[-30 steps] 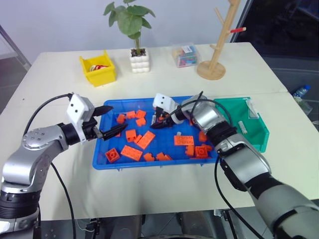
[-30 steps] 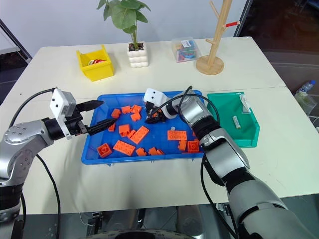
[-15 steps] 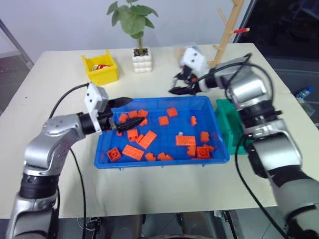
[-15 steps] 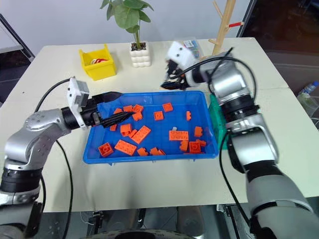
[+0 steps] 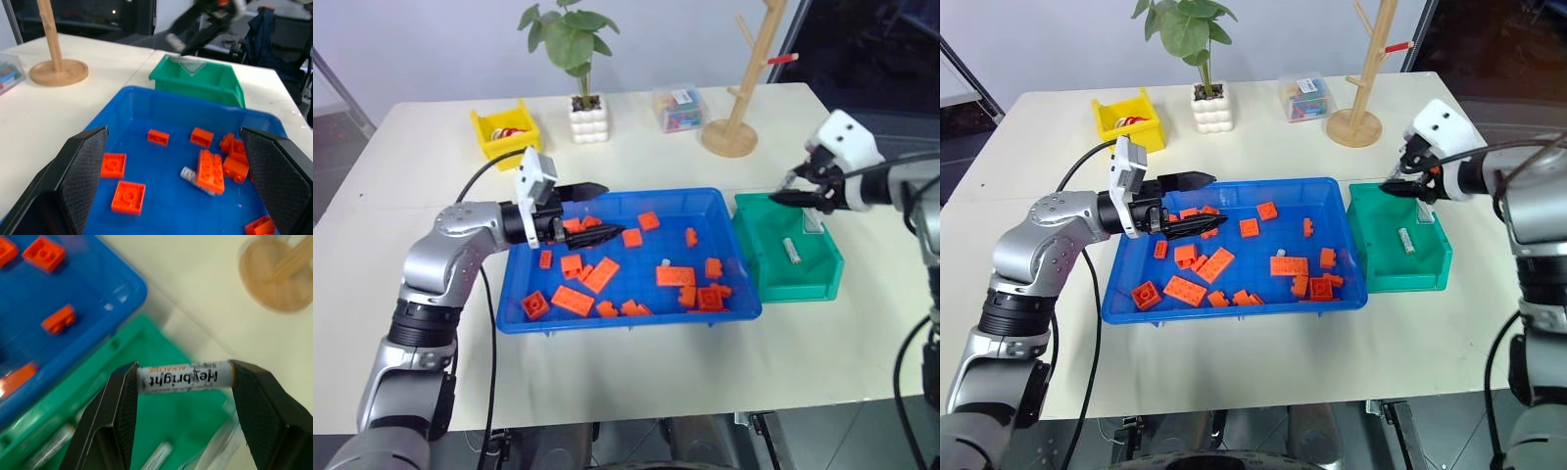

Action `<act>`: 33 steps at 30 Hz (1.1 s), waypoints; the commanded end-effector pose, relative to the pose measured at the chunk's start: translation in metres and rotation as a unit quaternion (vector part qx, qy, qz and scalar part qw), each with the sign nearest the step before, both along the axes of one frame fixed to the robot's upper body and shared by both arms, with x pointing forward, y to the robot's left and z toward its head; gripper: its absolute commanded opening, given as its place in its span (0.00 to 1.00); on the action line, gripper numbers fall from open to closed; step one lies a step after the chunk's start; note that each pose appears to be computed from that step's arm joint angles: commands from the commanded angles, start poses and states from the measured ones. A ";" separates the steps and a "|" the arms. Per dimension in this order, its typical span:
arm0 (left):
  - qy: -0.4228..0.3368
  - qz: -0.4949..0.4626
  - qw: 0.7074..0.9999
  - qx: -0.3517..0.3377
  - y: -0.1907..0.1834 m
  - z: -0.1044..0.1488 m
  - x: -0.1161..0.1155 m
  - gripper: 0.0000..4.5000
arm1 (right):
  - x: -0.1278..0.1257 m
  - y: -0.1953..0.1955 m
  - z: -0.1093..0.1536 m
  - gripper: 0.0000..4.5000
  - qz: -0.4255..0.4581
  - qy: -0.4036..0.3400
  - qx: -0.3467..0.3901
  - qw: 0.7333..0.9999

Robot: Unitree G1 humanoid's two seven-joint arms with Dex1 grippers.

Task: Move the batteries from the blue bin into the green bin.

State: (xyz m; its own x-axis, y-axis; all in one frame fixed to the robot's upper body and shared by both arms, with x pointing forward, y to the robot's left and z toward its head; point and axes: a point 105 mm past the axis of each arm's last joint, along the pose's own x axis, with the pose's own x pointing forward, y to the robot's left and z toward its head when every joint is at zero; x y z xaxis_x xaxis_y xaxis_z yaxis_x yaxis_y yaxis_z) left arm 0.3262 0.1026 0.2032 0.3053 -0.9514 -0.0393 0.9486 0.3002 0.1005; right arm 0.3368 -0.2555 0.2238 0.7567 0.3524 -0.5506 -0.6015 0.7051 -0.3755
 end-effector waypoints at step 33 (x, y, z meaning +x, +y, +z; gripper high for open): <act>-0.007 -0.005 1.000 0.030 0.033 0.012 0.011 1.00 | -0.012 0.100 -0.015 0.99 0.150 0.000 0.044 0.988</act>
State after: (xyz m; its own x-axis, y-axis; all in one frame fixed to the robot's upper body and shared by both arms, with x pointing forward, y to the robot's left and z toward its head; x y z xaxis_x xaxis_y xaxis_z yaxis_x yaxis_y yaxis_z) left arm 0.3465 0.1378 0.2084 0.3352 -0.9375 -0.0936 0.9388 0.3241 0.1167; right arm 0.3294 -0.1626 0.1983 0.6105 0.5887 -0.5298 -0.7830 0.5493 -0.2918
